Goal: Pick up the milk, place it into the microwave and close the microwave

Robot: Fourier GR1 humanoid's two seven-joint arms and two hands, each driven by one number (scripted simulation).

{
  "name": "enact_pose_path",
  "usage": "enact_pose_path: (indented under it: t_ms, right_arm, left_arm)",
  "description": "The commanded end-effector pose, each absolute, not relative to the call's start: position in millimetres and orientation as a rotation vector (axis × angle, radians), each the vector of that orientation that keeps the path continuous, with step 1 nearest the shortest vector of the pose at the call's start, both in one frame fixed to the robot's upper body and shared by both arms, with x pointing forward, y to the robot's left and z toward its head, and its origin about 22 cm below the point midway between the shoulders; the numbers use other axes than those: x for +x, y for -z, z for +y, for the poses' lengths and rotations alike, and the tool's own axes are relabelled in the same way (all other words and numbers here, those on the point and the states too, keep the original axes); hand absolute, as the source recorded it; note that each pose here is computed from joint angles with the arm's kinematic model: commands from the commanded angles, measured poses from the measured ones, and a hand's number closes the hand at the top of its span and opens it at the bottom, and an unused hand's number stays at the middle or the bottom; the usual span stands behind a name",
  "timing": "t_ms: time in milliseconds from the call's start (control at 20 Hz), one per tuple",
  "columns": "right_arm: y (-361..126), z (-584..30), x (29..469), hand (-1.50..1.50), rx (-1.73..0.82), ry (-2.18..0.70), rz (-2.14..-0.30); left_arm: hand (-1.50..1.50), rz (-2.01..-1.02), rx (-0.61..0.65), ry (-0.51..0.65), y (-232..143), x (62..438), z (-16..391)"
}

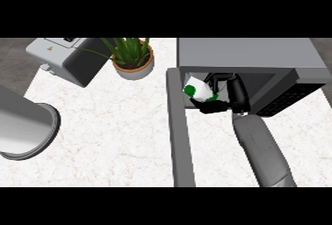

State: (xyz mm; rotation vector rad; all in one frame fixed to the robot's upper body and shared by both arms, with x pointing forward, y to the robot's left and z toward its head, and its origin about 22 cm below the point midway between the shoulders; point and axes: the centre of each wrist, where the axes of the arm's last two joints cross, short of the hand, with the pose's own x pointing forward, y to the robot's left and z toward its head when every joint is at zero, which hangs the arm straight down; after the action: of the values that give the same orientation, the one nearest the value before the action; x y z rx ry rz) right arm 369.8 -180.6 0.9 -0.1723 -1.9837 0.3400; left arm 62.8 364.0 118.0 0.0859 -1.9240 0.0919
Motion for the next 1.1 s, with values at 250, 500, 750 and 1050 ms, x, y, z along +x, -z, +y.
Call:
enact_pose_path:
  t_ms: [250,500,750,1050]
  right_arm:
    - [-20,-158,418,1.5,-0.397,-0.425,-1.927]
    - [-11,-156,421,1.5,-0.503,-0.441,-1.907]
    - [-41,-179,441,1.5,-0.589,-0.411,-1.898]
    - [-50,-196,446,1.5,-0.835,-0.434,-1.968]
  left_arm:
    - [-1.5,-1.944,0.074,-0.072,-125,76,365]
    - [-1.5,-1.948,0.05,-0.063,-118,81,363]
    - [-1.5,-1.937,0.031,-0.05,-115,71,367]
    - [-1.5,-1.962,0.023,-0.04,-119,84,369]
